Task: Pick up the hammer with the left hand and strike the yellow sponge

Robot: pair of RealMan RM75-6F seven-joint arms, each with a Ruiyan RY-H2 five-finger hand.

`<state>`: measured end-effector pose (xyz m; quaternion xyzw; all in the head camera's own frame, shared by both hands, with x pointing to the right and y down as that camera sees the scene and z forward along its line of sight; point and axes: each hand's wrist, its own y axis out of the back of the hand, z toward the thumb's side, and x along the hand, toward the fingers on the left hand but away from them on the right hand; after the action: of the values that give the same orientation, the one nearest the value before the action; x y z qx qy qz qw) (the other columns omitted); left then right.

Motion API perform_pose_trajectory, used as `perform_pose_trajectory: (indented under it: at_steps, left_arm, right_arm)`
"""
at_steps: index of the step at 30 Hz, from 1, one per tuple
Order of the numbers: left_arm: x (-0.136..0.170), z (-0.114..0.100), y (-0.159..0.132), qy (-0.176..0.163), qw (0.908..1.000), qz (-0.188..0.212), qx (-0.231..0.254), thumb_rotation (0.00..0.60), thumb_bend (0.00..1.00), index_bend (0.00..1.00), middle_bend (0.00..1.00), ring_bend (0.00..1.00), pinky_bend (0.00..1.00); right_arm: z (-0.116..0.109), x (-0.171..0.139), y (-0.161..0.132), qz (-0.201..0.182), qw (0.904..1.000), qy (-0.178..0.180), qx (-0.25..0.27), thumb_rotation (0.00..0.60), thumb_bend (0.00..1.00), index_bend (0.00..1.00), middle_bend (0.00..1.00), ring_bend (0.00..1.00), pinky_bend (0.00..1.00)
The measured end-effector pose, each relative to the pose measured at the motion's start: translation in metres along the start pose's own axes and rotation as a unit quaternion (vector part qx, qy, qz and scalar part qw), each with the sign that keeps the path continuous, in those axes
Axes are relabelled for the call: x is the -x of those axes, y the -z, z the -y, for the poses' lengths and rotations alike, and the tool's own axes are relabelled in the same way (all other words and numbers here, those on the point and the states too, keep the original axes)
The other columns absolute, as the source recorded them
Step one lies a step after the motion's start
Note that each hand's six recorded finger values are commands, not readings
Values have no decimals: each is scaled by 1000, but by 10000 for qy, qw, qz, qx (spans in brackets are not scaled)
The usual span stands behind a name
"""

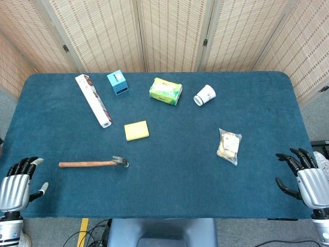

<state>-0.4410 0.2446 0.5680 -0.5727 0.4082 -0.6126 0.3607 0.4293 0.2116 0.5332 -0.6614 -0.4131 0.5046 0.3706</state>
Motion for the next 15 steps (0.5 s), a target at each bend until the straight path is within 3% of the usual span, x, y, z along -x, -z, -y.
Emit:
perform_pose_trajectory:
  at_steps: [11,15]
  left_arm:
    - [-7,1,-7,29,9999,108,14,600,276,257,224,173,243]
    - [-15,2,-18,191,9993,301,111,600,276,237,224,168,241]
  right_arm:
    - [-2,-2,-1,0,10000,38,-12,600,237,253,354,150,129]
    - [-3,0,-2,-47,10000,49,-11,600,237,253,354,150,129]
